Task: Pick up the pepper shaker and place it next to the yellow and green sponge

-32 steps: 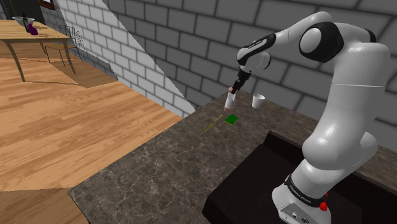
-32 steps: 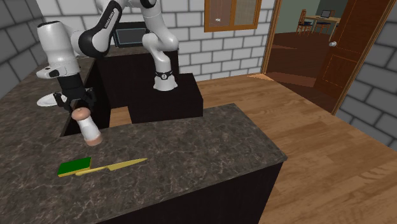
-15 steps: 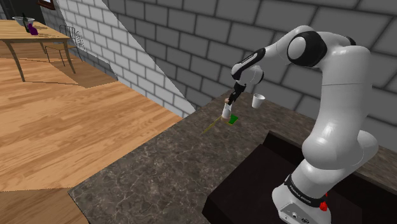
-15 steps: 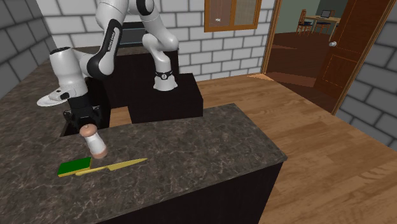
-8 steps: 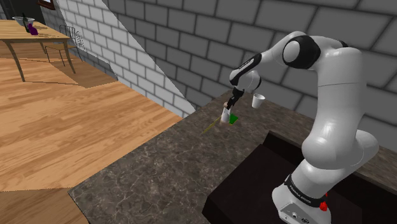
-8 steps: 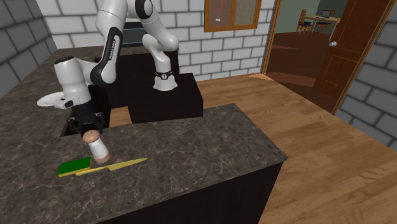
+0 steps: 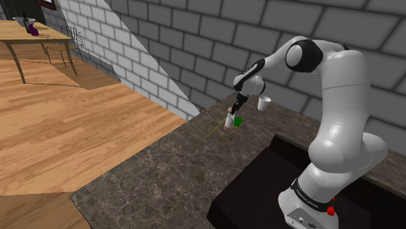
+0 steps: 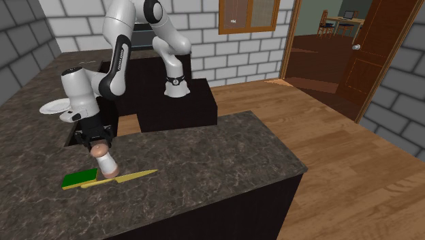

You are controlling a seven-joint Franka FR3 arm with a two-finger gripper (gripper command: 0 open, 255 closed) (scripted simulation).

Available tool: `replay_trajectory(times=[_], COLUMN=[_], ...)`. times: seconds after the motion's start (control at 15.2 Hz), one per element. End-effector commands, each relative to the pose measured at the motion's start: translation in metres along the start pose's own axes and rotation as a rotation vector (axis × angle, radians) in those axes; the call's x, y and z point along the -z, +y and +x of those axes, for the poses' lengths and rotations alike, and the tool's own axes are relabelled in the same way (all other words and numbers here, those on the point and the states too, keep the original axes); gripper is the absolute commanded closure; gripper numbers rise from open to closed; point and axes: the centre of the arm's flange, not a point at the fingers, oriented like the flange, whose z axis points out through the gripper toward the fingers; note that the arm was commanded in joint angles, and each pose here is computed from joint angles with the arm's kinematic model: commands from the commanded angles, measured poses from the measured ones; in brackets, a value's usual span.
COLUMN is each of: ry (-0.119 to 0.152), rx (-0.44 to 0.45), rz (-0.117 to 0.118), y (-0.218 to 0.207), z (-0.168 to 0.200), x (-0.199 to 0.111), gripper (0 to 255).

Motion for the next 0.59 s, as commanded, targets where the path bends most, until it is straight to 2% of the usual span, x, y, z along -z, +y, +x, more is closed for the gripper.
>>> replay_trajectory(times=[0.0,0.13,0.2,0.53], ry=[0.000,0.000,0.000,0.000], rx=[0.000,0.000,0.000,0.000], rz=[0.000,0.000,0.000,0.000], y=[0.0001,0.0001,0.0001,0.0001], z=[0.0001,0.0001,0.0000,0.0000], x=[0.0000,0.0000,-0.0001,-0.0001], gripper=[255,255,0,0])
